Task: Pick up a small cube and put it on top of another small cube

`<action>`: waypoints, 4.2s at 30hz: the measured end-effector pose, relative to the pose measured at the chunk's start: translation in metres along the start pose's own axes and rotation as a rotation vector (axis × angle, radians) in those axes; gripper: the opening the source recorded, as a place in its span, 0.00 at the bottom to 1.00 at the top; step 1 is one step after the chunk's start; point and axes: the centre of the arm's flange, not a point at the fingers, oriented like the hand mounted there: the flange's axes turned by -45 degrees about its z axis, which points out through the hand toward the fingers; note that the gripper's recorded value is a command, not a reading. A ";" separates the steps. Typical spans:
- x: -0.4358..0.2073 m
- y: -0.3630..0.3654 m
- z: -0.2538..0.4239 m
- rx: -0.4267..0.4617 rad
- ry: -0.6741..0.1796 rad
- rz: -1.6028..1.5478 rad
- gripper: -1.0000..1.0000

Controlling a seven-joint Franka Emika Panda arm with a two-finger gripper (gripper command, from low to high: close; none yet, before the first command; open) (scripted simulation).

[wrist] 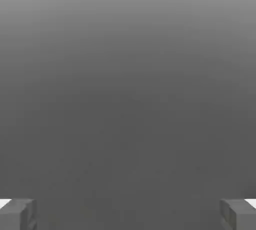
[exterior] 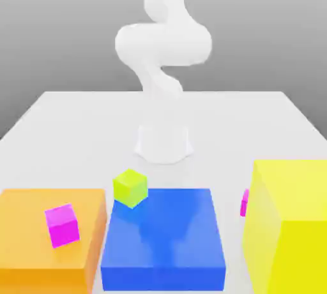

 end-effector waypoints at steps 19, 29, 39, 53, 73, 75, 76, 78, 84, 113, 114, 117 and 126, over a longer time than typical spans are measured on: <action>-0.317 -0.281 0.260 0.372 -0.561 -1.134 0.50; -0.390 -0.217 0.312 0.479 -0.631 -1.013 0.50; -0.407 -0.212 0.340 0.492 -0.638 -0.961 0.50; -0.428 -0.205 0.363 0.444 -0.647 -0.985 0.00; -0.384 -0.204 0.317 0.460 -0.639 -0.975 0.00; -0.382 -0.201 0.314 0.446 -0.649 -0.985 0.00; -0.382 -0.201 0.315 0.443 -0.670 -1.003 0.00; -0.382 -0.200 0.317 0.439 -0.724 -1.053 0.00; -0.392 -0.264 0.292 0.407 -0.824 -1.347 0.00; -0.104 -0.275 0.272 -0.123 -0.836 -0.396 0.00; -0.089 -0.268 0.272 -0.106 -0.825 -0.305 0.00; -0.049 -0.243 0.271 -0.042 -0.788 -0.061 0.00; -0.063 -0.232 0.312 0.022 -0.750 0.105 1.00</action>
